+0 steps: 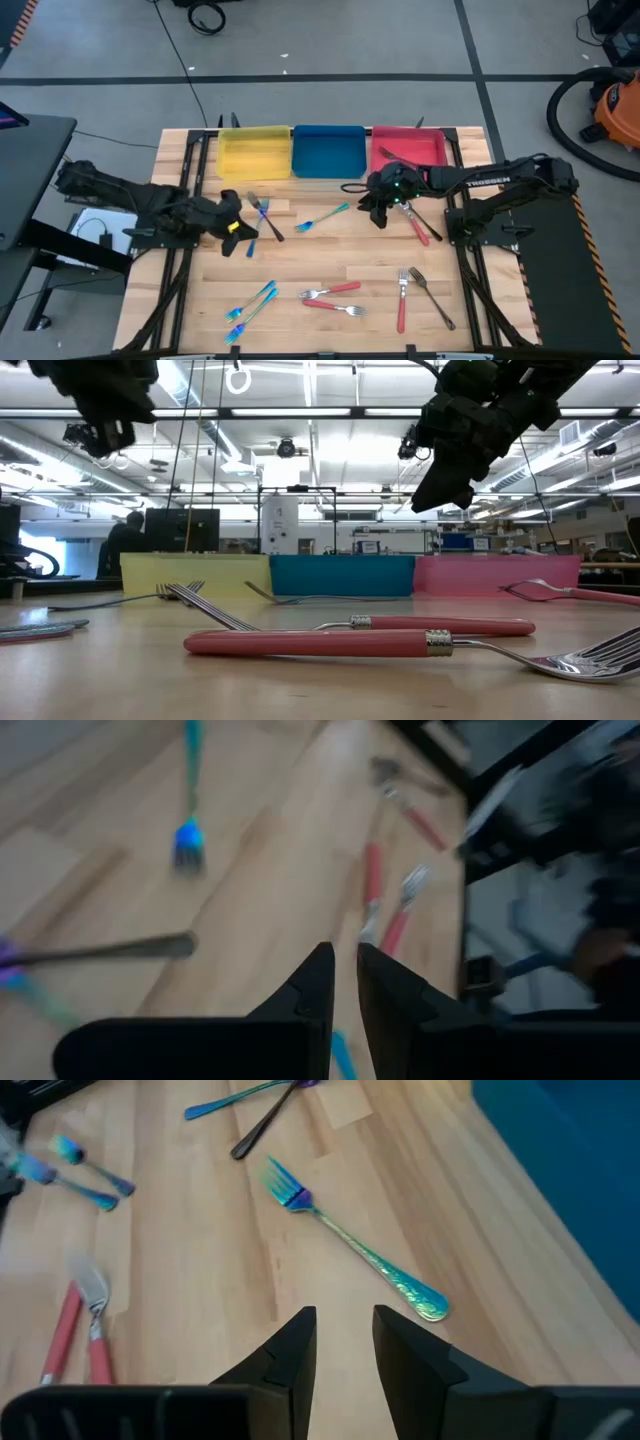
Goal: Sort silverware by color (type)
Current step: Put the blue fork into the yellow bin
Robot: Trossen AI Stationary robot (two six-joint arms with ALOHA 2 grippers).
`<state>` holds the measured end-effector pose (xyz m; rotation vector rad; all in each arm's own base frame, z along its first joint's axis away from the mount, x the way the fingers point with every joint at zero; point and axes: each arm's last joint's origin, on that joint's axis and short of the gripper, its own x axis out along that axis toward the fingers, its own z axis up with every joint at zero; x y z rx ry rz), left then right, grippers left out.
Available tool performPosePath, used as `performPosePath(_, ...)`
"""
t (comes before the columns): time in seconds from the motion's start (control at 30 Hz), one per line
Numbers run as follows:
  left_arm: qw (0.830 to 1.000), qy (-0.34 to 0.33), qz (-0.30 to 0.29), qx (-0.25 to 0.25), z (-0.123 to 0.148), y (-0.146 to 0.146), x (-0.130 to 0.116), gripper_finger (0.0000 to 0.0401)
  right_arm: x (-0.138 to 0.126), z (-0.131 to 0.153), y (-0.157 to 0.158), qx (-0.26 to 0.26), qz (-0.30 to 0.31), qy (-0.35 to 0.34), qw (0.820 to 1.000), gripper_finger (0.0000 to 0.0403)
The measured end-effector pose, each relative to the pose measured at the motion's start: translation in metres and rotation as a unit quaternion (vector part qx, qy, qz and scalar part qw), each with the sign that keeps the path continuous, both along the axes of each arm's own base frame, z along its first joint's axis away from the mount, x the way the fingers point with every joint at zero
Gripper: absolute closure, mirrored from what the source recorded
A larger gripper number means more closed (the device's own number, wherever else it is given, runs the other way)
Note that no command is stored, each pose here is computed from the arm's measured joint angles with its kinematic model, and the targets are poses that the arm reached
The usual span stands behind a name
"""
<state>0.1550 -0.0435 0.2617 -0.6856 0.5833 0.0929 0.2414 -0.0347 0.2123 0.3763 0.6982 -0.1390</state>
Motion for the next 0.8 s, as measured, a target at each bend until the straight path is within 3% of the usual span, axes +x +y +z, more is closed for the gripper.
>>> performPosePath(0.17,0.998,0.055,-0.006,0.009,0.013,-0.014,-0.001,0.0353,0.002,0.001,0.011,-0.001,-0.013,-0.003,1.0,0.0293)
performPosePath(0.57,0.986,0.121,-0.076,0.085,-0.029,-0.041,0.035,0.0353,0.004,0.002,0.036,-0.015,0.009,-0.011,1.0,0.0293)
performPosePath(0.8,0.98,0.135,-0.13,0.061,-0.048,-0.055,0.055,0.0351,0.005,0.003,0.049,-0.004,-0.005,-0.018,1.0,0.0293)
